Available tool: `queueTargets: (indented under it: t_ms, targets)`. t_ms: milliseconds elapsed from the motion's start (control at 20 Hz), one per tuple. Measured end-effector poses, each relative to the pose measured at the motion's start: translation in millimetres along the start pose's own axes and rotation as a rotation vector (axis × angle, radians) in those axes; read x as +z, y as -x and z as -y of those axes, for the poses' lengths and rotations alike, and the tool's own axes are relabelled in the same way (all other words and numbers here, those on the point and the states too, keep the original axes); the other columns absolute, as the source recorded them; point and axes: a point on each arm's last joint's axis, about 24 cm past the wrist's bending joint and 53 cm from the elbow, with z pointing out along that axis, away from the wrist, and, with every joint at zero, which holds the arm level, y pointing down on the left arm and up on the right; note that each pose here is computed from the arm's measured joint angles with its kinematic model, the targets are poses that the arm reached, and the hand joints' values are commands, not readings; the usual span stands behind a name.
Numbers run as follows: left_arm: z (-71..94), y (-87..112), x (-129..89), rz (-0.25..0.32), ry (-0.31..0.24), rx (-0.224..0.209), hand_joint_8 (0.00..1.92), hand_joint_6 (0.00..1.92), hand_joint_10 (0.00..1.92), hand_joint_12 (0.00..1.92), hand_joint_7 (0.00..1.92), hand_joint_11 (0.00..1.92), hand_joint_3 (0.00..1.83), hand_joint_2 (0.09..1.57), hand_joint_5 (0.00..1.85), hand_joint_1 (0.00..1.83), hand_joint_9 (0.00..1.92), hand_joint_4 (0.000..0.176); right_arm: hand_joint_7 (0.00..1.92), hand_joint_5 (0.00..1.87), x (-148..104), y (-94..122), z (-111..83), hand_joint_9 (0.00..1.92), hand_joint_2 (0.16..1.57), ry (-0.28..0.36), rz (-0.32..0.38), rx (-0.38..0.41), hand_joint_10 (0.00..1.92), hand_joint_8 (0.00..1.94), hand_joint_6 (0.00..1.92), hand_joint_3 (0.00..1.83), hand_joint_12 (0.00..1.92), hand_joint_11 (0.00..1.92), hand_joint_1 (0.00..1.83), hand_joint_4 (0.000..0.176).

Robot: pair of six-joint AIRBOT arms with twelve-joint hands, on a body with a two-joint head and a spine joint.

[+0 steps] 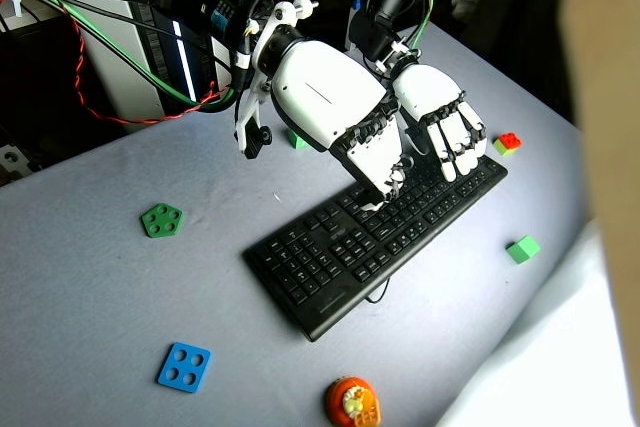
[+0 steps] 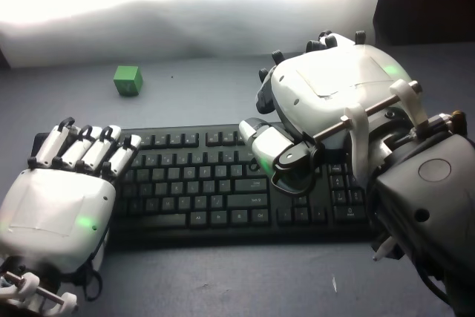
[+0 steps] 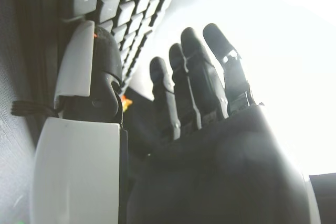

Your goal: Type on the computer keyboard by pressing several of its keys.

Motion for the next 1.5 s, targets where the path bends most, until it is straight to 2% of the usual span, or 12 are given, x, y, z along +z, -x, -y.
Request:
queueTargets:
  t_ms: [50, 150, 250, 400, 700, 950, 1150, 1200, 1250, 1300, 1400, 1500]
  targets:
    - [0.1, 0.9, 0.1, 0.004, 0.0, -0.002, 0.01, 0.0, 0.01, 0.9, 0.31, 0.0, 0.01, 1.15, 0.32, 0.92, 0.33, 0.022, 0.84, 0.83, 0.0, 0.0, 0.0, 0.65, 1.39, 0.0, 0.0, 0.0, 0.57, 0.01, 0.02, 0.0, 1.53, 0.21, 0.36, 0.0]
    - [0.2, 2.2, 0.4, 0.009, 0.001, -0.014, 0.01, 0.01, 0.01, 0.95, 0.33, 0.0, 0.0, 1.14, 0.35, 0.84, 0.35, 0.014, 0.85, 0.84, 0.0, -0.2, 0.0, 0.65, 1.39, 0.0, -0.001, 0.0, 0.57, 0.01, 0.02, 0.0, 1.54, 0.21, 0.36, 0.0]
    - [0.7, 0.7, -0.4, 0.003, 0.003, -0.025, 0.01, 0.0, 0.01, 0.93, 0.35, 0.0, 0.01, 1.17, 0.32, 0.39, 0.36, 0.033, 0.85, 0.84, 0.0, -1.0, -0.7, 0.65, 1.39, 0.003, -0.004, -0.001, 0.57, 0.01, 0.02, 0.0, 1.54, 0.21, 0.37, 0.0]
    - [-2.4, -7.5, -0.9, -0.034, 0.027, -0.057, 0.01, 0.02, 0.01, 0.9, 0.37, 0.0, 0.0, 1.17, 0.37, 0.09, 0.36, 0.03, 0.86, 0.85, 0.0, -2.8, -2.3, 0.64, 1.39, 0.01, -0.012, -0.002, 0.58, 0.01, 0.03, 0.0, 1.55, 0.21, 0.36, 0.0]
    - [-1.0, 11.0, 9.6, -0.055, 0.052, -0.113, 0.0, 0.0, 0.01, 0.88, 0.36, 0.0, 0.0, 1.13, 0.34, 0.0, 0.37, 0.032, 0.87, 0.86, 0.5, -1.3, -0.1, 0.65, 1.39, 0.013, -0.018, -0.01, 0.58, 0.01, 0.03, 0.0, 1.53, 0.23, 0.36, 0.0]
    - [9.0, 14.9, 7.9, -0.166, 0.044, -0.167, 0.0, 0.0, 0.01, 0.88, 0.36, 0.0, 0.01, 1.15, 0.32, 0.0, 0.37, 0.03, 0.9, 0.88, 1.2, 10.9, 7.8, 0.67, 1.38, 0.006, -0.004, -0.03, 0.57, 0.01, 0.04, 0.0, 1.54, 0.24, 0.39, 0.0]
    - [16.9, 33.7, 8.3, -0.212, 0.03, -0.177, 0.03, 0.03, 0.03, 1.05, 0.55, 0.0, 0.01, 1.19, 0.47, 0.04, 0.48, 0.005, 0.91, 0.86, 1.8, 22.8, 8.7, 0.66, 1.34, 0.012, 0.011, -0.029, 0.64, 0.01, 0.03, 0.0, 1.59, 0.21, 0.35, 0.0]
    - [20.2, 42.1, 11.1, -0.216, 0.025, -0.18, 0.05, 0.03, 0.11, 1.17, 0.69, 0.0, 0.0, 1.22, 0.54, 0.08, 0.59, 0.0, 1.0, 0.93, 1.8, 22.5, 6.6, 0.69, 1.31, 0.021, 0.01, -0.035, 0.8, 0.05, 0.07, 0.0, 1.64, 0.24, 0.28, 0.0]
    - [23.7, 46.4, 13.5, -0.223, 0.018, -0.185, 0.15, 0.09, 0.53, 1.35, 0.79, 0.0, 0.0, 1.25, 0.66, 0.09, 0.55, 0.0, 1.11, 1.01, 1.8, 21.2, 5.5, 0.7, 1.29, 0.026, 0.004, -0.041, 1.1, 0.15, 0.14, 0.0, 1.76, 0.31, 0.24, 0.0]
    - [30.3, 52.1, 18.2, -0.233, 0.005, -0.189, 0.47, 0.22, 0.91, 1.5, 0.79, 0.0, 0.0, 1.26, 0.74, 0.1, 0.49, 0.0, 1.02, 1.01, 1.7, 19.7, 4.6, 0.68, 1.28, 0.03, -0.002, -0.043, 1.29, 0.56, 0.31, 0.0, 1.82, 0.37, 0.22, 0.0]
    - [42.2, 57.3, 24.2, -0.257, -0.025, -0.2, 1.52, 1.12, 1.71, 1.9, 0.65, 0.31, 0.01, 1.31, 0.65, 0.12, 0.56, 0.0, 1.03, 0.89, 0.2, 18.3, 3.4, 0.89, 1.3, 0.035, -0.01, -0.045, 1.68, 1.29, 1.16, 0.0, 1.92, 0.68, 0.15, 0.0]
    - [51.4, 55.9, 25.7, -0.284, -0.042, -0.216, 1.75, 1.53, 1.91, 1.92, 0.91, 0.79, 0.01, 1.33, 0.79, 0.11, 0.9, 0.0, 1.23, 1.04, -0.2, 20.0, 4.3, 1.19, 1.32, 0.034, -0.006, -0.048, 1.9, 1.67, 1.59, 0.01, 1.92, 1.1, 0.09, 0.0]
